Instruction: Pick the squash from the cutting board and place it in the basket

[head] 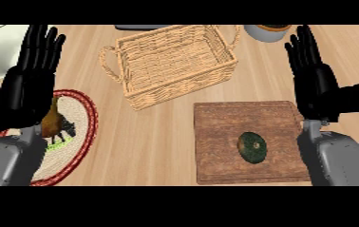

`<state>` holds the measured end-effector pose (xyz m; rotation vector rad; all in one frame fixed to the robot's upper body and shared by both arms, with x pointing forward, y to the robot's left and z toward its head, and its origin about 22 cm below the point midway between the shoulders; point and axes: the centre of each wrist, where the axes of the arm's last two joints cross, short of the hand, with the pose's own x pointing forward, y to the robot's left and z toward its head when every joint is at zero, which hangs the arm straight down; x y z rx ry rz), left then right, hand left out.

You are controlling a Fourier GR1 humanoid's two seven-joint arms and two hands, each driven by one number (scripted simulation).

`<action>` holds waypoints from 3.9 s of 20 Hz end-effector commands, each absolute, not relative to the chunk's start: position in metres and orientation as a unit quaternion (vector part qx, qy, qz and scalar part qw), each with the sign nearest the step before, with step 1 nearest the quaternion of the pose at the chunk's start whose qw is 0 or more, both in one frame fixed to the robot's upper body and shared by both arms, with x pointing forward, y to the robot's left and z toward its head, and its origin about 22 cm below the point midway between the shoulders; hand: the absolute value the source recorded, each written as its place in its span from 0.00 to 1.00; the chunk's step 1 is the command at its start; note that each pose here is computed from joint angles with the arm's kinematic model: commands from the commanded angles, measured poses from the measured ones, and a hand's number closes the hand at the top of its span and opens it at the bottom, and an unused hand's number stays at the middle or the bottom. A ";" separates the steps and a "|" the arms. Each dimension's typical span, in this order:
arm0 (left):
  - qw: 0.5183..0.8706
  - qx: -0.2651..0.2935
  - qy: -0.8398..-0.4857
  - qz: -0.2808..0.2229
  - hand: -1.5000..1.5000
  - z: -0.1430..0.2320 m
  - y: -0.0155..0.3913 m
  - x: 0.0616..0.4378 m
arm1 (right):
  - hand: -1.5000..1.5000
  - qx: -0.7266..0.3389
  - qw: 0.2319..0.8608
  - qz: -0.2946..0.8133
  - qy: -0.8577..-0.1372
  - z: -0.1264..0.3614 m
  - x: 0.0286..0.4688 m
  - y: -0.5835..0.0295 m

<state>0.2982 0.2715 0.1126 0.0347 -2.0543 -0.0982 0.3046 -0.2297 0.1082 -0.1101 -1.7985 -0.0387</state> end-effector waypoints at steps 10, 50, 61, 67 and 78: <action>0.674 0.040 -0.737 0.033 0.50 0.027 0.254 0.251 | 0.00 0.065 0.509 0.270 -0.815 0.085 0.204 -0.200; 0.669 0.050 -0.741 0.025 0.50 0.033 0.231 0.246 | 0.00 -0.375 0.669 0.442 -0.465 0.169 0.159 -0.190; 0.666 0.040 -0.744 0.025 0.50 0.040 0.247 0.246 | 0.00 -0.356 0.661 0.442 -0.491 0.127 0.159 -0.188; 0.672 0.049 -0.738 0.026 0.50 0.025 0.243 0.226 | 0.00 -0.375 0.654 0.438 -0.489 0.116 0.171 -0.193; 0.663 0.052 -0.746 0.021 0.50 0.021 0.255 0.240 | 0.00 -0.371 0.661 0.435 -0.485 0.097 0.194 -0.181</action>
